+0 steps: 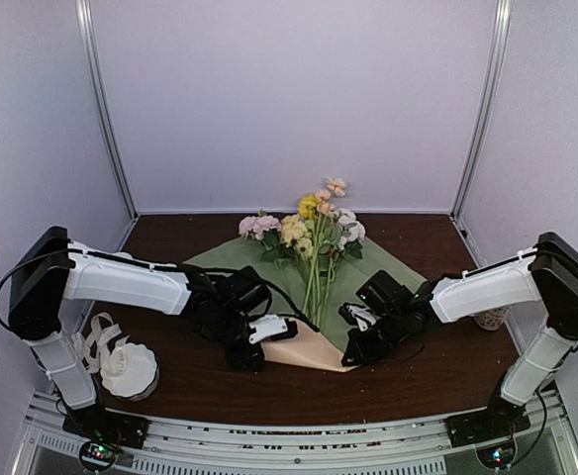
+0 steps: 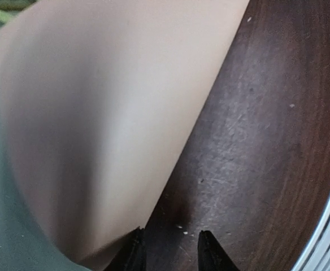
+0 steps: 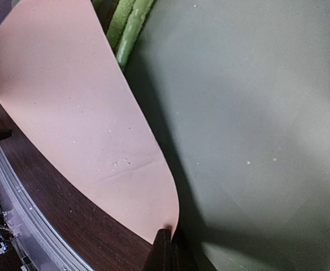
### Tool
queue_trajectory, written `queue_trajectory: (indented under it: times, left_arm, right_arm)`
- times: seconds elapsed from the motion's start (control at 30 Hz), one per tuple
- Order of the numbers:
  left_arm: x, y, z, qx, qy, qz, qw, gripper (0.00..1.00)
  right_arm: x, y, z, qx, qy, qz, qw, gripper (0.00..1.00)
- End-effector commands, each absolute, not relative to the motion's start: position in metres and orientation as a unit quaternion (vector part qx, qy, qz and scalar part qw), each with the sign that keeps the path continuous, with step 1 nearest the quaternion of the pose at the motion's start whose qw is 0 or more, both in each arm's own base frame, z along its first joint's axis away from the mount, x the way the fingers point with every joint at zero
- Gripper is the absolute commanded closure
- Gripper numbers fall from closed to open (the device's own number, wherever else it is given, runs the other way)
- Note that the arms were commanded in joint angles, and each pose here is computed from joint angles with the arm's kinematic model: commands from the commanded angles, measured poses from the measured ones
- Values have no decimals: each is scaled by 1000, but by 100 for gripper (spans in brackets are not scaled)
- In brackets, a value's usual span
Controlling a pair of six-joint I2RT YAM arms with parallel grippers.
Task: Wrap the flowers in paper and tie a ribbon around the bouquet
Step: Press the fold line of the 1/4-folded wrapping paper.
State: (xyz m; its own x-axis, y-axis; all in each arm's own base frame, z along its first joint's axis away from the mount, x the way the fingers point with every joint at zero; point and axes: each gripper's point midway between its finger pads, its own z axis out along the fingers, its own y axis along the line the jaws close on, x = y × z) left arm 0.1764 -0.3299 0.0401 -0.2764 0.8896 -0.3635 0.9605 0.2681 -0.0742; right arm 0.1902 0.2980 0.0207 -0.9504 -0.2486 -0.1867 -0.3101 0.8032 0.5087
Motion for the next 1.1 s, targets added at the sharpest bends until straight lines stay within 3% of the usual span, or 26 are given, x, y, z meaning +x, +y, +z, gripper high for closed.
queue_trajectory:
  times: [0.0, 0.2, 0.47, 0.6, 0.9, 1.07]
  left_arm:
    - [192, -310, 4, 563, 818, -91, 77, 66]
    - [181, -313, 11, 559, 816, -134, 63, 72]
    - [156, -360, 99, 590, 750, -271, 124, 71]
    - [191, -374, 91, 580, 769, -220, 152, 73]
    - [204, -343, 28, 625, 772, -111, 42, 73]
    - [193, -328, 2, 613, 783, -102, 3, 77]
  right_arm:
    - [191, 293, 19, -159, 951, 259, 52, 100]
    - [188, 289, 18, -160, 950, 263, 57, 100]
    - [190, 295, 24, -159, 945, 277, 67, 100]
    - [189, 294, 22, -157, 945, 279, 67, 100]
    - [195, 293, 26, -159, 943, 279, 87, 100]
    - [191, 289, 19, -158, 946, 272, 80, 100]
